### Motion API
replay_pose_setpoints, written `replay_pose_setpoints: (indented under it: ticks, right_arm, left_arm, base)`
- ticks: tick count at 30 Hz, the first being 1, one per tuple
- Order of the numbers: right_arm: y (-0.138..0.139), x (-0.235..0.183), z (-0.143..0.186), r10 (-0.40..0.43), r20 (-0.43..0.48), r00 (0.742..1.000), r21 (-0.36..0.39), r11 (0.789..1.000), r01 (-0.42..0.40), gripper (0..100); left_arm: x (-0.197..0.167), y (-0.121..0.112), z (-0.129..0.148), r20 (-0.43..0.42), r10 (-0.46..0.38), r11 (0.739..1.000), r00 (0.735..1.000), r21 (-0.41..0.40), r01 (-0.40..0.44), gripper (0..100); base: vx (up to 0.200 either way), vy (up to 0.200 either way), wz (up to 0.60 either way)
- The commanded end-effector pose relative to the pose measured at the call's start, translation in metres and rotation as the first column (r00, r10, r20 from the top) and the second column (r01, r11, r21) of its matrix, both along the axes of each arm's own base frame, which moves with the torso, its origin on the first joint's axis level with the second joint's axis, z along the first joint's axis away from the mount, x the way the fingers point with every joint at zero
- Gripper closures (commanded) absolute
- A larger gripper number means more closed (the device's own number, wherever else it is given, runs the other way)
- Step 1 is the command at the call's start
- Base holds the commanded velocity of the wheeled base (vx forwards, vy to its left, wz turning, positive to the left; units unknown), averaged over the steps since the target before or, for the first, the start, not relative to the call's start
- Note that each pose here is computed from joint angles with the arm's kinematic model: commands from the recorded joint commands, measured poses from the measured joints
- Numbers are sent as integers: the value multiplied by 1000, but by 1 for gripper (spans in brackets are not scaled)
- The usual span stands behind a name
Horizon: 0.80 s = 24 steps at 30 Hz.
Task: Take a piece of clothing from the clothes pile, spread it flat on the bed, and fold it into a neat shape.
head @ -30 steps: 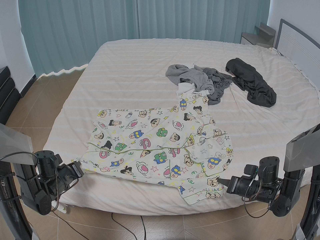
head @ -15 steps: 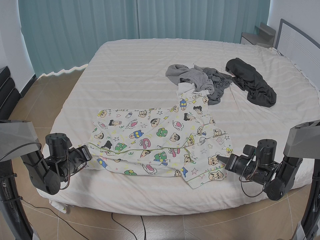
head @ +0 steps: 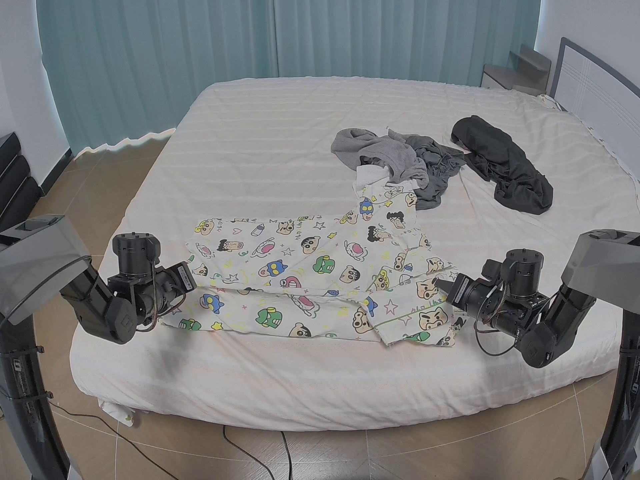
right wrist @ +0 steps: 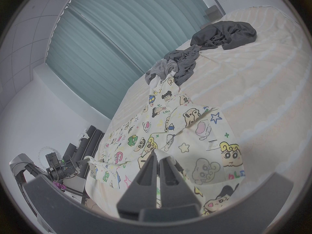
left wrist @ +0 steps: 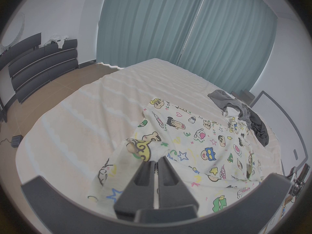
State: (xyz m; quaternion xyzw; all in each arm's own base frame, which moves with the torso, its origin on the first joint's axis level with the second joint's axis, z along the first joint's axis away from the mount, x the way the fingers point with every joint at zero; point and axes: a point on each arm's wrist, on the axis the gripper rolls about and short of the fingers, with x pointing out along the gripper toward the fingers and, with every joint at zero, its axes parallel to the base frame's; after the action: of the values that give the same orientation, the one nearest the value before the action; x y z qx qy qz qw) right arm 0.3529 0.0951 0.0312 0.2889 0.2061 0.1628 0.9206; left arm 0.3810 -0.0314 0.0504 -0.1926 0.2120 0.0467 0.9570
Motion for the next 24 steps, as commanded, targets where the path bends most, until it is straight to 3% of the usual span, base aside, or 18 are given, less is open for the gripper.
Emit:
replay_pose_setpoints:
  ticks: [1, 9, 10, 19, 24]
  right_arm:
    - [0, 11, -6, -8, 2, 1000, -1, 1000, 8, 100]
    - [-2, 23, -7, -32, -3, 999, -5, 999, 32, 100]
    - [-2, 26, -8, -33, -3, 999, -6, 999, 33, 0]
    - [-4, 28, -6, -58, 4, 998, -8, 998, 58, 0]
    - [-18, 21, 6, -108, 19, 994, -5, 994, 109, 0]
  left_arm:
    - [20, -2, -14, -19, 5, 1000, 1000, -7, -5, 100]
    - [35, -2, -14, -18, 39, 996, 999, -76, -40, 100]
    - [36, -3, -14, -23, 42, 996, 999, -82, -44, 0]
    - [43, -2, -15, -19, 56, 994, 998, -95, -58, 0]
    - [40, 5, -5, 1, 113, 991, 994, -79, -113, 0]
  base:
    - [0, 0, 0]
    - [0, 0, 0]
    - [0, 0, 0]
    - [0, 0, 0]
    - [0, 0, 0]
